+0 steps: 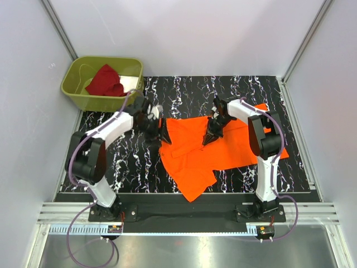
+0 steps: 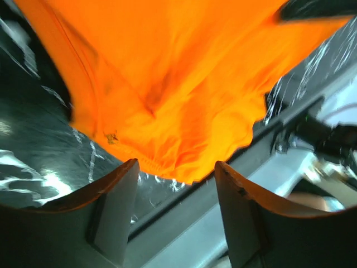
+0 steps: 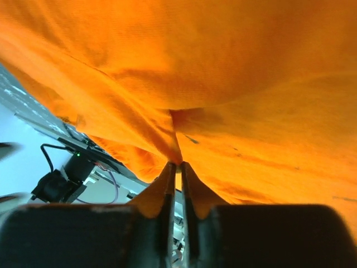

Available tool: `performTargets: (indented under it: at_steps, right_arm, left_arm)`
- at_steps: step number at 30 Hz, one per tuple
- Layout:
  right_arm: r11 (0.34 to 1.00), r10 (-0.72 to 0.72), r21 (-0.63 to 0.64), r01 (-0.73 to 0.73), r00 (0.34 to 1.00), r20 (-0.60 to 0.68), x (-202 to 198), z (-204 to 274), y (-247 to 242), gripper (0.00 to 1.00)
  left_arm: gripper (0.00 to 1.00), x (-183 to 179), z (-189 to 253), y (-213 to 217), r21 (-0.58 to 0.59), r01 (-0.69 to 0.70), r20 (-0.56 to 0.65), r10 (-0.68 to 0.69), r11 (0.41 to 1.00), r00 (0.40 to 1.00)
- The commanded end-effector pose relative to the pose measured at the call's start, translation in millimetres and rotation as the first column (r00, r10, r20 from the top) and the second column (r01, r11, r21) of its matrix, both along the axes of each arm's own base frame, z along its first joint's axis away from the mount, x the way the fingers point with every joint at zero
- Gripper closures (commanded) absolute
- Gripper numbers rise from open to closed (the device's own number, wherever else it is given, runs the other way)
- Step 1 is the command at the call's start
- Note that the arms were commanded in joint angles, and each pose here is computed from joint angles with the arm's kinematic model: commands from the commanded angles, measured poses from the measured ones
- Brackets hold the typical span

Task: Fold and stack the t-shirts
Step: Fold the tshirt

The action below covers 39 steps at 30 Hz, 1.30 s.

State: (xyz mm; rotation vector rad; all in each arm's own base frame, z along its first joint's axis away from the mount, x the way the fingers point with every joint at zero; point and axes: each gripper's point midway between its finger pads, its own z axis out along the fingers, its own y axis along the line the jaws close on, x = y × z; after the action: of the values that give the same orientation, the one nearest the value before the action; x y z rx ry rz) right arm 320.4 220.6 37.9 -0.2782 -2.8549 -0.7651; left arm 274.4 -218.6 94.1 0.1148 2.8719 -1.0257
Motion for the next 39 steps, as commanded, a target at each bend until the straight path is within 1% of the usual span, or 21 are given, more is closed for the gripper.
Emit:
performTargets:
  at_steps: [1, 3, 5, 6, 7, 8, 9, 10, 13, 15, 19, 22, 25, 26, 29, 32, 34, 36, 37, 38, 39]
  right_arm:
    - [0.999, 0.020, -0.040, -0.017, 0.997, 0.077, 1.3, 27.1, -11.2, 0.83]
    - [0.998, 0.021, -0.063, -0.015, 0.995, 0.101, 3.6, 31.7, -15.1, 0.79]
    - [0.995, 0.024, -0.095, -0.010, 0.989, 0.143, 10.2, 40.4, -20.6, 0.75]
    - [0.994, 0.023, -0.111, -0.005, 0.987, 0.160, 13.7, 43.3, -23.3, 0.67]
    - [0.993, 0.020, -0.118, 0.003, 0.981, 0.191, 20.4, 50.9, -25.2, 0.63]
    - [0.991, 0.010, -0.132, 0.017, 0.979, 0.205, 25.1, 53.4, -30.5, 0.58]
    - [0.991, 0.001, -0.134, 0.029, 0.976, 0.219, 29.4, 57.8, -33.2, 0.56]
    - [0.990, -0.010, -0.132, 0.045, 0.968, 0.250, 36.8, 66.3, -35.0, 0.53]
    - [0.979, -0.074, -0.159, 0.130, 0.945, 0.318, 60.1, 78.9, -58.0, 0.52]
    - [0.957, -0.144, -0.183, 0.223, 0.920, 0.364, 78.8, 83.8, -85.5, 0.52]
    - [0.890, -0.313, -0.166, 0.424, 0.835, 0.451, 116.9, 95.6, -133.5, 0.58]
    - [0.851, -0.370, -0.158, 0.501, 0.785, 0.496, 139.4, 100.9, -159.2, 0.61]
    - [0.808, -0.382, -0.195, 0.556, 0.746, 0.545, 158.7, 101.7, -181.4, 0.65]
    - [0.777, -0.400, -0.211, 0.592, 0.725, 0.561, 164.3, 100.4, -201.2, 0.66]
    - [0.741, -0.414, -0.222, 0.633, 0.692, 0.591, 181.8, 95.0, -227.5, 0.72]
    - [0.716, -0.411, -0.242, 0.655, 0.676, 0.612, 196.0, 86.9, -248.6, 0.87]
    - [0.705, -0.412, -0.249, 0.665, 0.669, 0.619, 204.5, 79.8, -262.1, 0.89]
    - [0.697, -0.413, -0.255, 0.670, 0.666, 0.621, 209.8, 74.5, -272.4, 0.89]
    - [0.696, -0.407, -0.267, 0.667, 0.672, 0.619, 214.1, 66.9, -276.6, 0.89]
    - [0.695, -0.407, -0.268, 0.667, 0.673, 0.618, 216.3, 63.7, -279.3, 0.89]
    - [0.691, -0.410, -0.274, 0.669, 0.675, 0.613, 220.2, 55.5, -285.0, 0.90]
  left_arm:
    - [0.34, 56.9, 61.3, 24.8, 0.066, -0.092, 0.303, 0.067, 0.994, 0.951]
    - [0.30, 78.9, 65.8, 33.9, 0.080, -0.136, 0.358, 0.099, 0.988, 0.929]
    - [0.29, 103.7, 71.5, 40.5, 0.116, -0.173, 0.414, 0.111, 0.978, 0.904]
    - [0.30, 111.7, 56.1, 41.6, 0.146, -0.168, 0.385, 0.100, 0.975, 0.918]
    - [0.33, 125.9, 62.5, 41.2, 0.152, -0.181, 0.409, 0.105, 0.972, 0.907]
    - [0.34, 130.6, 57.2, 41.6, 0.165, -0.184, 0.394, 0.106, 0.969, 0.913]
    - [0.36, 137.9, 42.4, 41.2, 0.184, -0.185, 0.369, 0.106, 0.965, 0.923]
    - [0.37, 146.5, 40.8, 42.7, 0.197, -0.200, 0.384, 0.112, 0.960, 0.917]
    - [0.37, 159.7, 19.2, 46.6, 0.248, -0.217, 0.377, 0.112, 0.944, 0.920]
    - [0.37, 165.7, 6.1, 50.0, 0.279, -0.219, 0.371, 0.105, 0.935, 0.923]
    - [0.40, 172.7, -11.5, 60.7, 0.349, -0.242, 0.377, 0.100, 0.905, 0.921]
    - [0.44, 174.1, -24.1, 61.9, 0.361, -0.248, 0.366, 0.108, 0.899, 0.924]
    - [0.46, 172.8, -35.0, 57.3, 0.346, -0.240, 0.343, 0.116, 0.907, 0.932]
    - [0.46, 173.2, -39.5, 56.9, 0.345, -0.245, 0.336, 0.124, 0.906, 0.934]
    - [0.46, 173.1, -46.2, 56.0, 0.338, -0.251, 0.338, 0.132, 0.907, 0.932]
    - [0.47, 173.9, -51.7, 53.8, 0.323, -0.255, 0.343, 0.139, 0.911, 0.929]
    - [0.51, 173.2, -59.2, 51.1, 0.316, -0.247, 0.327, 0.140, 0.916, 0.935]
    - [0.59, 173.5, -65.0, 48.2, 0.302, -0.248, 0.319, 0.147, 0.920, 0.936]
    - [0.72, 172.4, -66.7, 45.7, 0.289, -0.243, 0.315, 0.148, 0.926, 0.937]
    - [0.79, 172.3, -67.4, 45.8, 0.290, -0.246, 0.313, 0.151, 0.925, 0.938]
    - [0.89, 174.0, -68.5, 48.9, 0.305, -0.254, 0.321, 0.152, 0.918, 0.935]
